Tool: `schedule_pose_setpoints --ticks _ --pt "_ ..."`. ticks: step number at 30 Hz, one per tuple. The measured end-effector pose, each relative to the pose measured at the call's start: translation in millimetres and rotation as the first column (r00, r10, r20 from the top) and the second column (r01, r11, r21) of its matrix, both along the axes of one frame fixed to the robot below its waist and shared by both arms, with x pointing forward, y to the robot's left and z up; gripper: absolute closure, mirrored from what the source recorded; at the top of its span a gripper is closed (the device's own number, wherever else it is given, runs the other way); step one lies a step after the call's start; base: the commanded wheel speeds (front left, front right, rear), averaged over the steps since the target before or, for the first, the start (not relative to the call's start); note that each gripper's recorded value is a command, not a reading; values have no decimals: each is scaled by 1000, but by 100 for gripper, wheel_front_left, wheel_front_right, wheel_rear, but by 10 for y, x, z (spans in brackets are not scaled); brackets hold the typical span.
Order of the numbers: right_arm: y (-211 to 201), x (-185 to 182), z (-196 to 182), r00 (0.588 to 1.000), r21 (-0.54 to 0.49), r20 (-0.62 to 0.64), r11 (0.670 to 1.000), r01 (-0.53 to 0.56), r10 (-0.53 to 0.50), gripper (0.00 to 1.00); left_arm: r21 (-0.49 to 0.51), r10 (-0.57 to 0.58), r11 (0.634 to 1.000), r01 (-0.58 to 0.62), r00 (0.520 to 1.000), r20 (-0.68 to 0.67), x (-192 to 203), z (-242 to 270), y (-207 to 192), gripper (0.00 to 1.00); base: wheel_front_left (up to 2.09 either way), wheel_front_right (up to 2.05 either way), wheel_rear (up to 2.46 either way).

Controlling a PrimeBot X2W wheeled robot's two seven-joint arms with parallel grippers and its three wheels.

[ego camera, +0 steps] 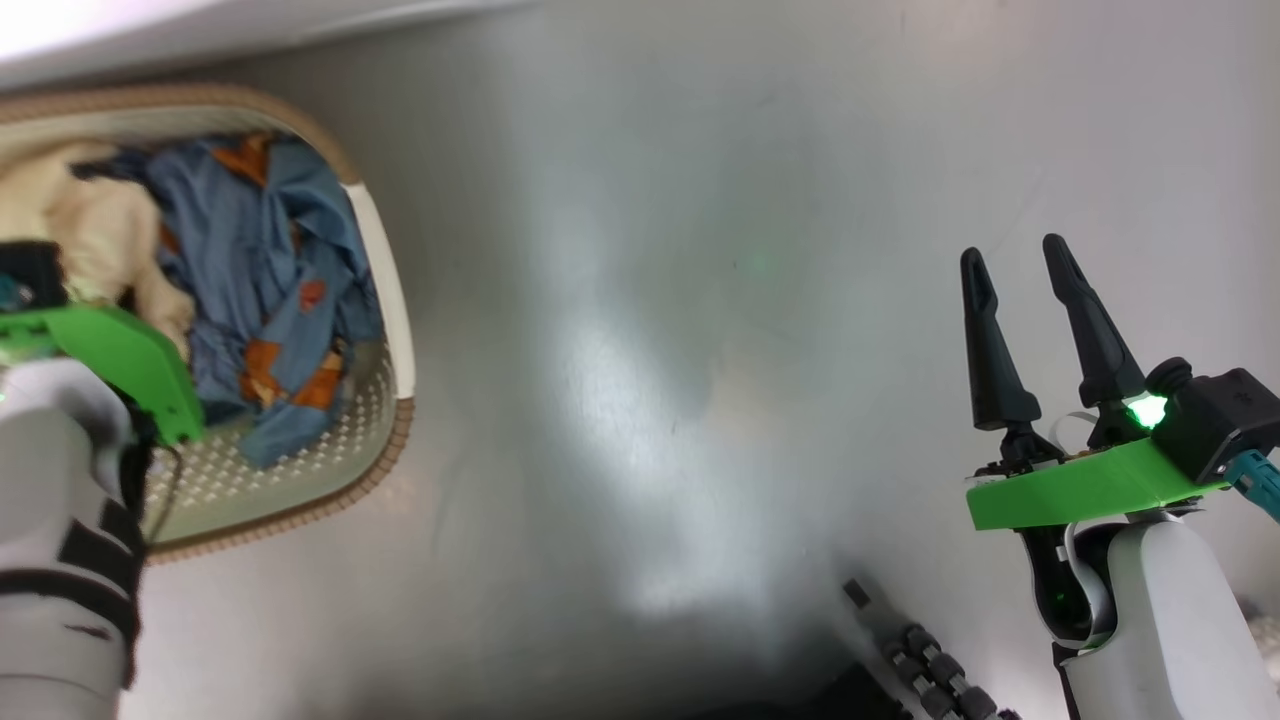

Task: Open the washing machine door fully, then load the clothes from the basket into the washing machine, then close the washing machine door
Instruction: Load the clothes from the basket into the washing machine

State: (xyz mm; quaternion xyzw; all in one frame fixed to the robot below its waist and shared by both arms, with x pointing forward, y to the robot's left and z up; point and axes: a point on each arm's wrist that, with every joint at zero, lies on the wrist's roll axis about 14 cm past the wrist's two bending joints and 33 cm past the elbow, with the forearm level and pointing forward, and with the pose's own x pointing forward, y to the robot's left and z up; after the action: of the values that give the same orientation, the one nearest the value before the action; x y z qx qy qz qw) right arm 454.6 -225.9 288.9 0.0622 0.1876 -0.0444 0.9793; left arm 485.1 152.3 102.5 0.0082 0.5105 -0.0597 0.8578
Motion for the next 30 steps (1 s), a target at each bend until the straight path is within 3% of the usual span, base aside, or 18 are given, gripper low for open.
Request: schedule_pose_setpoints --ticks 14,27,30 --pt "89 137 659 988 0 151 999 -42 42 0 -116 107 990 -81 965 239 5 868 -68 100 0 0 0" --pt "234 73 1088 970 7 230 996 -85 81 0 -160 180 979 -124 894 409 -154 1614 63 100 0 0 0" --pt "262 8 1171 967 9 240 996 -93 89 0 -165 193 978 -129 860 473 -172 1854 122 100 0 0 0"
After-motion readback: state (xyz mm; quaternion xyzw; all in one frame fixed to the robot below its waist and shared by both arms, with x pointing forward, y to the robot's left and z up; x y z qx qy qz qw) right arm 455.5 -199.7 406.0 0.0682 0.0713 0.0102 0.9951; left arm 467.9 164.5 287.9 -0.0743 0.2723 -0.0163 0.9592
